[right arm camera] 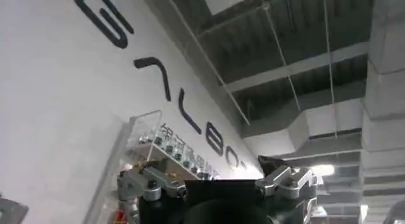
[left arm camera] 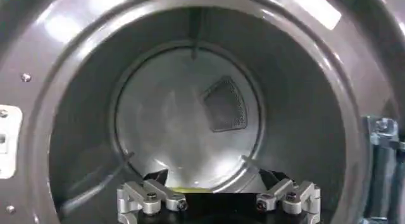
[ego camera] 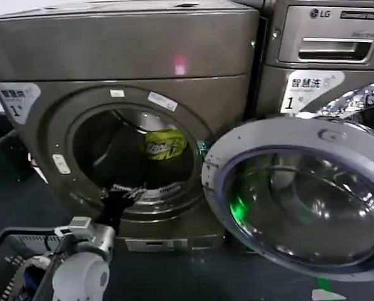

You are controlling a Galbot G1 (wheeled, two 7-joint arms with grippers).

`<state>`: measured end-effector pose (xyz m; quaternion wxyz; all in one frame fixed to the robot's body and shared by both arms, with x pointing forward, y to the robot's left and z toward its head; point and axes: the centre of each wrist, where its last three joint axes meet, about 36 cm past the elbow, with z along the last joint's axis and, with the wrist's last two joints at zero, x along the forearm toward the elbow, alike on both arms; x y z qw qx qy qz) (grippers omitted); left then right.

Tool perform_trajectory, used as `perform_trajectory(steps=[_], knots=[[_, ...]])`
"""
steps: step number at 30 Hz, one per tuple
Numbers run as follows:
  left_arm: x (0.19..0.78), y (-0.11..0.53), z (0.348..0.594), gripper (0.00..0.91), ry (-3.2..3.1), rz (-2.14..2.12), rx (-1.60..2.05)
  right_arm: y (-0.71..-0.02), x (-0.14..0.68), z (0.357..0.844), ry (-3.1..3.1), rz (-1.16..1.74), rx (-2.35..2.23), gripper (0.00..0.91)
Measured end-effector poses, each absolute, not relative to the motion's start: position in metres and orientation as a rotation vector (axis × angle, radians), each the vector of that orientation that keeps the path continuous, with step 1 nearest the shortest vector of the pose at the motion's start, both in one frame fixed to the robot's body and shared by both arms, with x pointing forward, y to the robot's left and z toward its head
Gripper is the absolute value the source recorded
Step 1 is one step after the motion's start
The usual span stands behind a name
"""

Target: Grasp the clothes from the dryer.

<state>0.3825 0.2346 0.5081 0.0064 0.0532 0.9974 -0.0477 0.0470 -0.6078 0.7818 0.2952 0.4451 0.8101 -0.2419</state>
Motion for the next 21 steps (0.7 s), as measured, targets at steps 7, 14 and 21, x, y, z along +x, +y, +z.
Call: perform_trajectory(steps=[7, 14, 21], knots=[[0.3854, 0.2357, 0.5071, 0.907, 3.121, -0.15, 0.162, -0.6064, 0.0436, 0.7857, 2.142, -0.659, 1.191, 0.907], [0.3866, 0.2348, 0.5066, 0.907, 3.121, -0.151, 0.167, -0.6065, 0.0413, 0.7871, 2.138, -0.665, 1.196, 0.907], [0.3854, 0.2355, 0.5061, 0.907, 3.124, -0.147, 0.166, -0.6047, 0.0413, 0.7889, 2.138, -0.673, 1.19, 0.907]])
